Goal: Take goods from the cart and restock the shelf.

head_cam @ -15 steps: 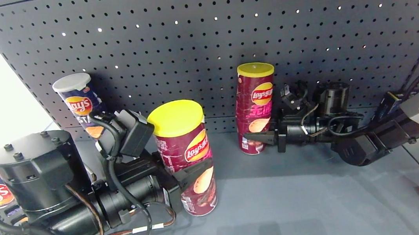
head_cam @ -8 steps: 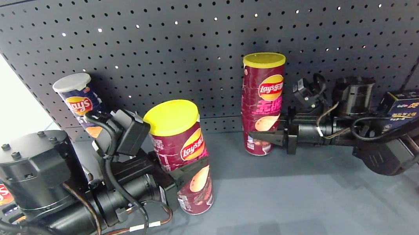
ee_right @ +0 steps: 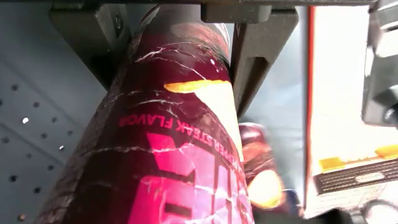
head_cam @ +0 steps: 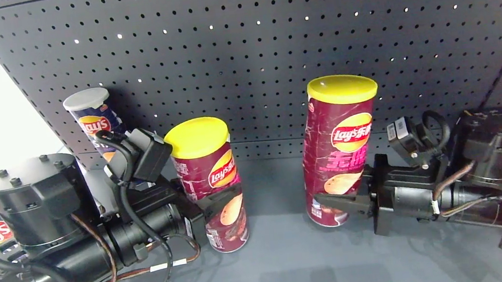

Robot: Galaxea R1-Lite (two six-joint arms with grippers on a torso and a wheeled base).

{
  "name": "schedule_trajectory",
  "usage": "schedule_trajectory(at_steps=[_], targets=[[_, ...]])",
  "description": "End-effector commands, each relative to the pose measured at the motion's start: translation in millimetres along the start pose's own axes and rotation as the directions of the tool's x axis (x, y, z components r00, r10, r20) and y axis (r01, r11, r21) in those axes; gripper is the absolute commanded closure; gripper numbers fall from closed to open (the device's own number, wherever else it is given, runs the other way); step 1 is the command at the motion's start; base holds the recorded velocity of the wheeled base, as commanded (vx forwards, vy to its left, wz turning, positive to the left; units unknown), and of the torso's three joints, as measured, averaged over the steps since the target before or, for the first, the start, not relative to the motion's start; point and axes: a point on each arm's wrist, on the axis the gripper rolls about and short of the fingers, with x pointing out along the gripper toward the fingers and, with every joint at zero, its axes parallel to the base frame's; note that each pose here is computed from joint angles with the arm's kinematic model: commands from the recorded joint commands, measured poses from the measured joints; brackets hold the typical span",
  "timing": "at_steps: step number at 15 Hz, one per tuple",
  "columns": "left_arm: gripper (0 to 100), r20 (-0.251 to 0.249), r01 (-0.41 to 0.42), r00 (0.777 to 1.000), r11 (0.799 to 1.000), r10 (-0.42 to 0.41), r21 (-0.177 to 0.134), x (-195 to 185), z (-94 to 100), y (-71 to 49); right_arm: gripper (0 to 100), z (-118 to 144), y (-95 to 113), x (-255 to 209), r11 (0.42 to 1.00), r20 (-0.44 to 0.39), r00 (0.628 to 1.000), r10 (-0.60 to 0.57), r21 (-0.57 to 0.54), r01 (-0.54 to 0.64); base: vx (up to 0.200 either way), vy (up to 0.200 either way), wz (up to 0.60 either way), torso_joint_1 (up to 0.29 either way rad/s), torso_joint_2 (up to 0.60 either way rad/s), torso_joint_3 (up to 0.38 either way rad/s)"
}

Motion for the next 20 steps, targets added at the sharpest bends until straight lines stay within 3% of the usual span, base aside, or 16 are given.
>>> schedule_trajectory(at_steps=[1,9,15,20], targets=[[100,0.003,-0.003,1.000,1.000,0.003,0.001,0,0.8,1.0,100,1,15,-13,1.000,0.011,1.000,-0.002,-0.009,0.002,0.000,0.000,0.00,0.000,0.00,0.000],[100,0.014,-0.005,1.000,1.000,0.005,0.000,5,4.0,2.7,100,-27,52,-23,0.999,-0.025,0.999,0.043,0.015,-0.043,0.000,0.000,0.00,0.000,0.00,0.000],[100,0.009,-0.006,1.000,1.000,0.007,-0.003,5,2.8,2.9,100,-51,46,-9,0.999,-0.064,0.997,0.038,0.037,-0.035,0.000,0.000,0.00,0.000,0.00,0.000],[100,0.019,-0.010,1.000,1.000,0.010,-0.005,4,5.0,4.1,100,-53,42,-3,0.999,-0.071,0.997,-0.005,0.035,0.007,0.000,0.000,0.00,0.000,0.00,0.000]])
